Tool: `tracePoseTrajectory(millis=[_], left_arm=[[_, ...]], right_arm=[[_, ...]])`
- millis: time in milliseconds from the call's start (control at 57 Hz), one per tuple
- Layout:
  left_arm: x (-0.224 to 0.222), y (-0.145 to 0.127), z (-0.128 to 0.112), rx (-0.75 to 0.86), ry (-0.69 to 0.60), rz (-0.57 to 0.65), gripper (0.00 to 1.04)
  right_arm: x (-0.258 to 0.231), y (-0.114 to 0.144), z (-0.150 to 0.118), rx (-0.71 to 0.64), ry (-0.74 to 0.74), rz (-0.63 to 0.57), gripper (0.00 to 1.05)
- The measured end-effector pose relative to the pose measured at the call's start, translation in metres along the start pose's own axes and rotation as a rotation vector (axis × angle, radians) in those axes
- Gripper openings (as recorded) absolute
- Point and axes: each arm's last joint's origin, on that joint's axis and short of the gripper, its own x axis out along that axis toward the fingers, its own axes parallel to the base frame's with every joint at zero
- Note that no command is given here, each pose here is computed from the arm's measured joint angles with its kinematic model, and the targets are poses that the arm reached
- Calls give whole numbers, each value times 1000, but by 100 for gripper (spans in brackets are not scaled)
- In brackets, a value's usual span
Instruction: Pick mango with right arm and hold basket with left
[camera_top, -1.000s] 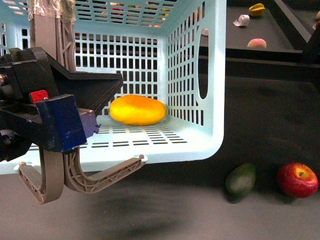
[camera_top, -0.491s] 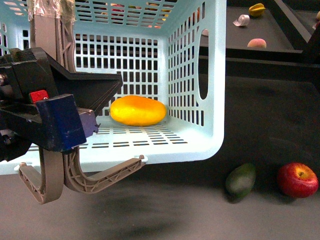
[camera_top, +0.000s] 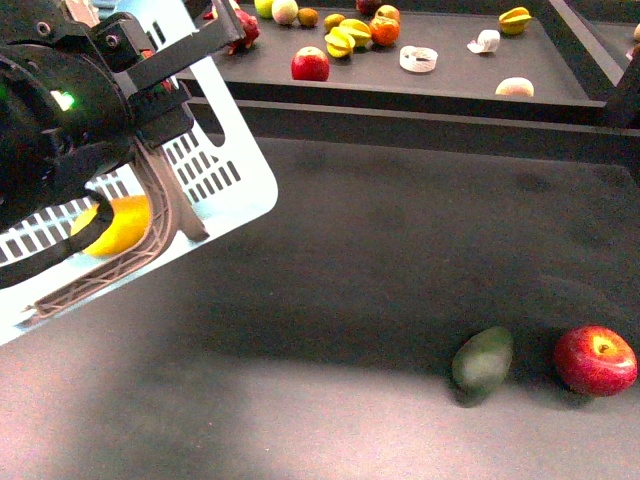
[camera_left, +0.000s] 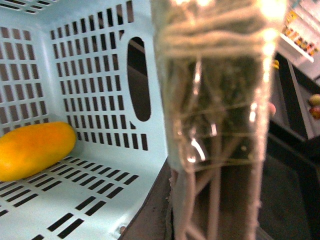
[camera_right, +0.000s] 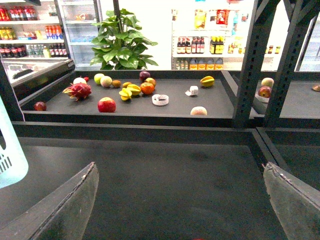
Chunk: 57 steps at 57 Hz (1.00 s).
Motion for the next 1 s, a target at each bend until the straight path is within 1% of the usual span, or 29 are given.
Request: tracePoseTrajectory(millis=[53, 140, 228, 298, 351, 614, 772, 947, 1000], left_arm=[[15, 2, 1, -123, 9, 36, 8], [35, 5, 4, -268, 20, 74, 7], [62, 4, 9, -457, 20, 107, 7], [77, 4, 11, -566, 0, 121, 7], [86, 8, 11, -619, -17, 142, 7], [116, 26, 11, -743, -60, 221, 7], [128, 31, 13, -807, -84, 230, 7], [134, 34, 11, -834, -77, 246, 7], [135, 34, 10, -832, -65, 261, 17]], right_arm=[[0, 0, 0, 0, 0, 0, 97], [0, 0, 0, 0, 0, 0, 97], [0, 0, 0, 0, 0, 0, 97], [0, 0, 0, 0, 0, 0, 97], [0, 0, 0, 0, 0, 0, 97], [0, 0, 0, 0, 0, 0, 97], [0, 0, 0, 0, 0, 0, 97], [0, 0, 0, 0, 0, 0, 97], [0, 0, 0, 0, 0, 0, 97]])
